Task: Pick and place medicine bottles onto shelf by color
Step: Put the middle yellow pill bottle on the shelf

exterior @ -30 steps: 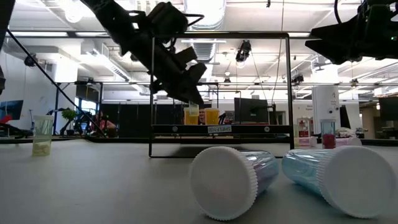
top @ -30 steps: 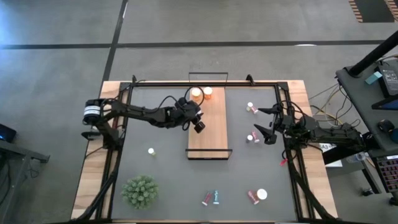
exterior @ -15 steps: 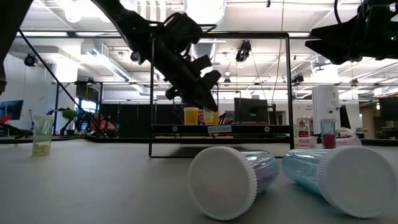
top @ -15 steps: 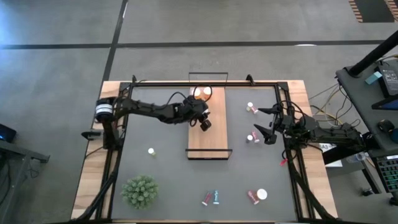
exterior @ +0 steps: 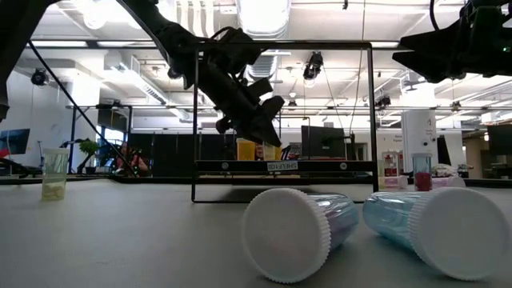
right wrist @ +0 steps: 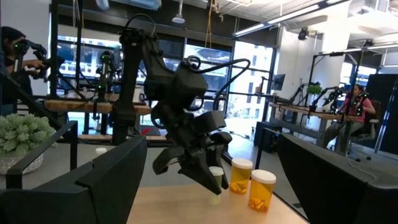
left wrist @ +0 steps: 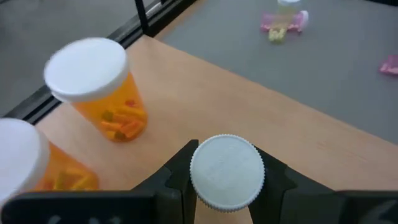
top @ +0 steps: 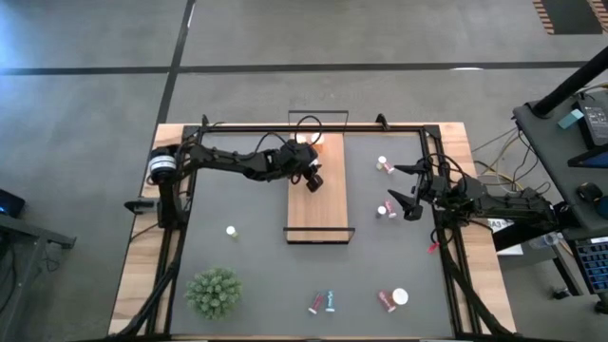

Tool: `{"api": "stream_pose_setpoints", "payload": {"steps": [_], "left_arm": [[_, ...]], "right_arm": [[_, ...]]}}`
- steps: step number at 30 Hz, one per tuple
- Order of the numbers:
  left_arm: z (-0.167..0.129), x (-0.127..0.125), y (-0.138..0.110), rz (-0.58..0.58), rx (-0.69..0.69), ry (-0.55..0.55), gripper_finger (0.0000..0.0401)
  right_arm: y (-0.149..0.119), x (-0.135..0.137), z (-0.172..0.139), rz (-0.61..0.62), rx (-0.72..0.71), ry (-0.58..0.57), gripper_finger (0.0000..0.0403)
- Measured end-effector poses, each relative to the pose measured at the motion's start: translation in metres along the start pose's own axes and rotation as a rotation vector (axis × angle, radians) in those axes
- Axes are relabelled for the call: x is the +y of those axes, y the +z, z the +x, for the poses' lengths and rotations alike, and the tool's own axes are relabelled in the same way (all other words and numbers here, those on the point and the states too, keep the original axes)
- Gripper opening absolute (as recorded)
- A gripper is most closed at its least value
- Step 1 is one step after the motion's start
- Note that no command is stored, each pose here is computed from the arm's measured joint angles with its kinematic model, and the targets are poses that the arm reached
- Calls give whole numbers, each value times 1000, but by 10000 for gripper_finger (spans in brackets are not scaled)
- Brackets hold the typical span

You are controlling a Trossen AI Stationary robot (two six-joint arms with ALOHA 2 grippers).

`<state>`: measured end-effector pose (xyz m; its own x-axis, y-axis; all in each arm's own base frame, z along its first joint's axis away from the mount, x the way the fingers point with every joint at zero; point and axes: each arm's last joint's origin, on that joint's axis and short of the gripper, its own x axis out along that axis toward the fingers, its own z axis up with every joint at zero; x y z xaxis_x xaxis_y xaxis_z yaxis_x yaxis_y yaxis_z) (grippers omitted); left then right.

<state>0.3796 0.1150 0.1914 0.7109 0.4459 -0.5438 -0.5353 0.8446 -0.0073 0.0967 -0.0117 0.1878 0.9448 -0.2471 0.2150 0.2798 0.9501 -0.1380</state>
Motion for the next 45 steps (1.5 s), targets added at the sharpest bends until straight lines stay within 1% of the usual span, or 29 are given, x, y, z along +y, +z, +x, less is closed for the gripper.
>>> {"api": "stream_pose_setpoints", "payload": {"steps": [4, 16, 40, 45], "left_arm": [[0, 1, 2, 12, -21, -7, 84], [0, 0, 2, 16, -26, -13, 84], [1, -1, -9, 13, -14, -30, 84], [1, -2, -8, 11, -26, -36, 98]], "right_arm": [[0, 0, 0, 0, 0, 0, 350], [0, 0, 0, 0, 0, -1, 350], [0, 0, 0, 0, 0, -1, 350], [0, 0, 0, 0, 0, 0, 350]]}}
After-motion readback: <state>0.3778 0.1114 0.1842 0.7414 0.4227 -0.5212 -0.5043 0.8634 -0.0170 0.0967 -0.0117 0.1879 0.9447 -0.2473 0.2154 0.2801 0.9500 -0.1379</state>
